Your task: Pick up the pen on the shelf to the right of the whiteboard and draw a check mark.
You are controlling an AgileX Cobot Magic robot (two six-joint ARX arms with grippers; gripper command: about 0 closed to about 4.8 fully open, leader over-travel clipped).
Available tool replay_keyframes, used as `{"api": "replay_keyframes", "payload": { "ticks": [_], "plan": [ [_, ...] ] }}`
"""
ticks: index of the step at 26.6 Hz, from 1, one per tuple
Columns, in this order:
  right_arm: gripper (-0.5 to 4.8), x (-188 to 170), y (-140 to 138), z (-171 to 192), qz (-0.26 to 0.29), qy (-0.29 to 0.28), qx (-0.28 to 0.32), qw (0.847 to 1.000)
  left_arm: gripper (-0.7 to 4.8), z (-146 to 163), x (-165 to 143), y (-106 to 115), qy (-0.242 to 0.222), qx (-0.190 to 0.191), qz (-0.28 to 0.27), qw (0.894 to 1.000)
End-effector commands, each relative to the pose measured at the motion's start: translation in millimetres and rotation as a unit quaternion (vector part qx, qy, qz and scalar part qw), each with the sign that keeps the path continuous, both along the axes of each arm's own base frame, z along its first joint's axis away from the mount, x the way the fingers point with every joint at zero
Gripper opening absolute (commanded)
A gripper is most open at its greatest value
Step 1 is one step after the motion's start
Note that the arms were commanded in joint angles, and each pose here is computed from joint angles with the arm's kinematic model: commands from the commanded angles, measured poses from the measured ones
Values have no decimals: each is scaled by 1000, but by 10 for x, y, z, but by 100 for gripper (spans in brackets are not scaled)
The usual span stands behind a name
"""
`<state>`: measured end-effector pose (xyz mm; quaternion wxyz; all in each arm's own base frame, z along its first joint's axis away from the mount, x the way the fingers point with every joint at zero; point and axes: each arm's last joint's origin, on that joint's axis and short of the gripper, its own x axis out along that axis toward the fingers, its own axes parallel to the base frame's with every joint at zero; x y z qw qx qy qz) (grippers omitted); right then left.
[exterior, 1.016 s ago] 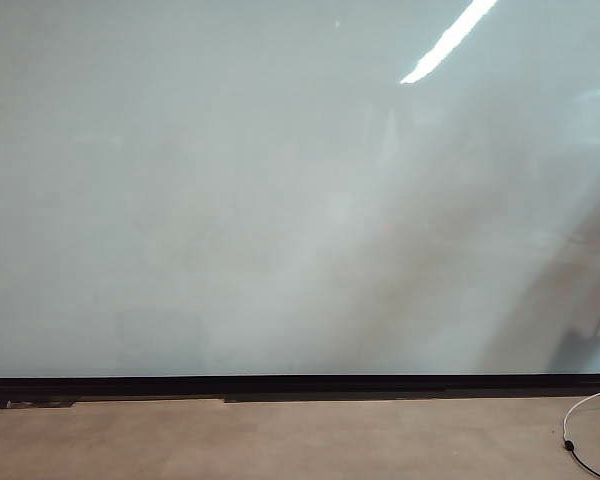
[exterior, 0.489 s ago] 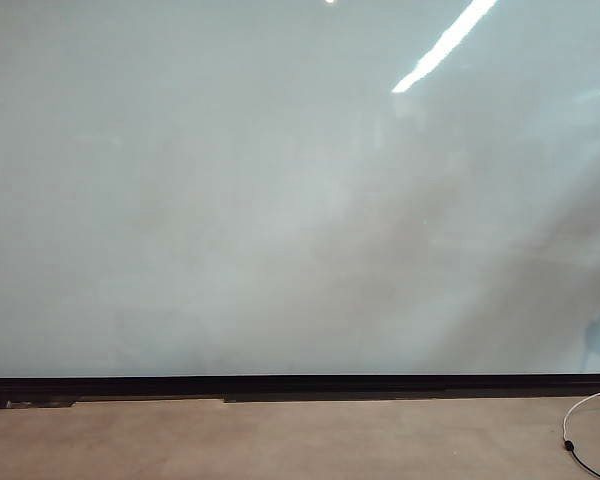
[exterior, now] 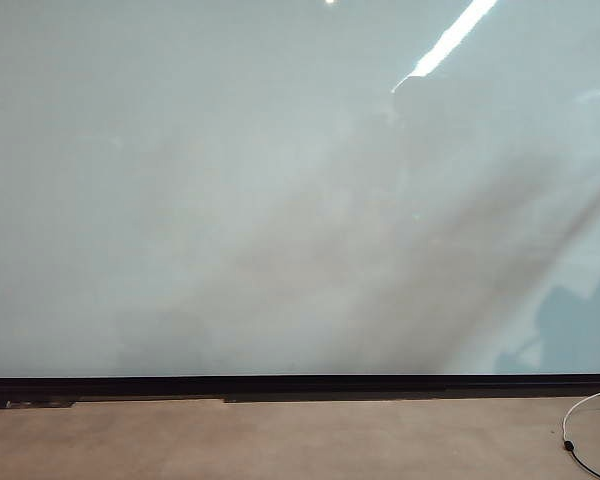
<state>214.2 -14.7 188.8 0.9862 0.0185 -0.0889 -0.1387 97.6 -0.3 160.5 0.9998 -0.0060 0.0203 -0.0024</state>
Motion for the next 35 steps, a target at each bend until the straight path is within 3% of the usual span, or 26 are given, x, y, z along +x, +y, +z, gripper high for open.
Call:
{"api": "replay_keyframes", "payload": {
  "ticks": [1, 6, 8, 13, 21, 23, 30, 35],
  "plan": [
    [-6, -13, 159, 9, 40, -5, 3, 999, -5, 22, -1, 0, -8, 2, 0, 1000],
    [-6, -23, 403, -1, 123, 0, 6, 992, -4, 22, -1, 0, -8, 2, 0, 1000],
    [-6, -43, 565, -23, 183, 9, 26, 983, -4, 22, -1, 0, -8, 2, 0, 1000],
    [-6, -85, 748, -20, 269, 9, 59, 961, -5, 22, -1, 0, -8, 2, 0, 1000],
    [-6, -166, 977, -3, 369, 8, 79, 926, -4, 22, -1, 0, -8, 2, 0, 1000],
    [-6, -158, 1081, 28, 406, 10, 81, 910, -4, 21, -1, 0, -7, 2, 0, 1000],
    [-6, 58, 1255, 64, 464, 24, 105, 879, -4, 22, -1, 0, -7, 2, 0, 1000],
    [-6, 210, 1365, 17, 482, 38, 102, 869, -4, 22, -1, 0, -8, 2, 0, 1000]
  ]
}}
